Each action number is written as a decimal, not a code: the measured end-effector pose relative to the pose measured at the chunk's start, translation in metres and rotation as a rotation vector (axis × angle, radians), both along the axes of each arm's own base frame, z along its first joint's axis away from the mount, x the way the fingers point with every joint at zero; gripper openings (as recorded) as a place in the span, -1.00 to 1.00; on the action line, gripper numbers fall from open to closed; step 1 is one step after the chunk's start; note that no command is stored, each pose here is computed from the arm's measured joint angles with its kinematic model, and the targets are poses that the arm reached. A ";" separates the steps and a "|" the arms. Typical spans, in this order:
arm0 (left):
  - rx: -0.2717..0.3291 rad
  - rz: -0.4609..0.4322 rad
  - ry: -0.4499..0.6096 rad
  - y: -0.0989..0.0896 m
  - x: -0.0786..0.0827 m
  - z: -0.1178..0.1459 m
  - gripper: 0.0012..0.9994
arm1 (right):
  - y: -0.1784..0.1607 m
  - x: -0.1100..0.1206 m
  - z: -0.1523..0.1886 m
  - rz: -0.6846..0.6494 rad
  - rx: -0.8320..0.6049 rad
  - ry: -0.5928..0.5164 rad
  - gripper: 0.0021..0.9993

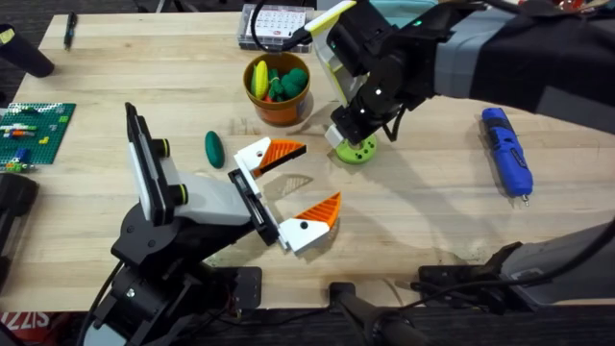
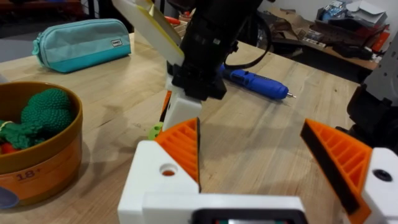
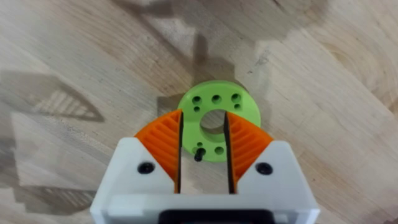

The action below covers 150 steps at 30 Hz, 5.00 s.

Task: Pick up the gripper from the table and insert it into the empty holder that is missing its gripper. Then pick up a screw, insert it into the mounting hole, and use the screwdriver to tighten it. Finally, clean up the table by picking up the vegetable and placing it into the bucket.

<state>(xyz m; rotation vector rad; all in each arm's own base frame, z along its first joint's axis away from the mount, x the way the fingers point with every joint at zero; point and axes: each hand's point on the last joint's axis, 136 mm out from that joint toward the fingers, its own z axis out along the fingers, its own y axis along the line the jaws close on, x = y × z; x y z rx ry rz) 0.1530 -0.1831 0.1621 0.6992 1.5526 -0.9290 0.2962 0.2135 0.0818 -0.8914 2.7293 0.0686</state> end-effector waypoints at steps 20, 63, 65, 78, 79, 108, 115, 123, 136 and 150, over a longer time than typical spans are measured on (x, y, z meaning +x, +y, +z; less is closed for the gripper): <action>-0.004 0.003 -0.005 0.000 0.001 0.002 0.98 | -0.027 -0.044 0.081 -0.092 0.054 -0.049 -0.25; -0.004 0.004 -0.005 0.000 0.001 0.002 0.98 | -0.050 -0.076 0.040 -0.278 0.176 -0.179 -0.25; -0.004 0.004 -0.005 0.000 0.001 0.002 0.98 | -0.044 -0.070 0.032 -0.262 0.163 -0.176 -0.25; -0.004 0.004 -0.005 0.000 0.001 0.002 0.98 | -0.029 -0.053 -0.008 -0.158 0.075 -0.148 -0.25; -0.004 0.004 -0.005 0.000 0.001 0.002 0.98 | -0.028 -0.052 -0.009 -0.154 0.072 -0.148 -0.25; -0.004 0.004 -0.005 0.000 0.001 0.002 0.98 | -0.026 -0.045 -0.029 -0.137 0.027 -0.139 -0.25; -0.004 0.004 -0.005 0.000 0.001 0.002 0.98 | -0.026 -0.045 -0.029 -0.137 0.027 -0.139 -0.28; -0.004 0.004 -0.005 0.000 0.001 0.002 0.98 | -0.025 -0.044 -0.028 -0.131 0.026 -0.145 -0.75; -0.004 0.004 -0.005 0.000 0.001 0.002 0.98 | -0.024 -0.043 -0.027 -0.131 0.031 -0.151 -0.99; -0.004 0.004 -0.005 0.000 0.001 0.002 0.98 | -0.020 -0.036 0.003 -0.091 0.023 -0.163 -0.99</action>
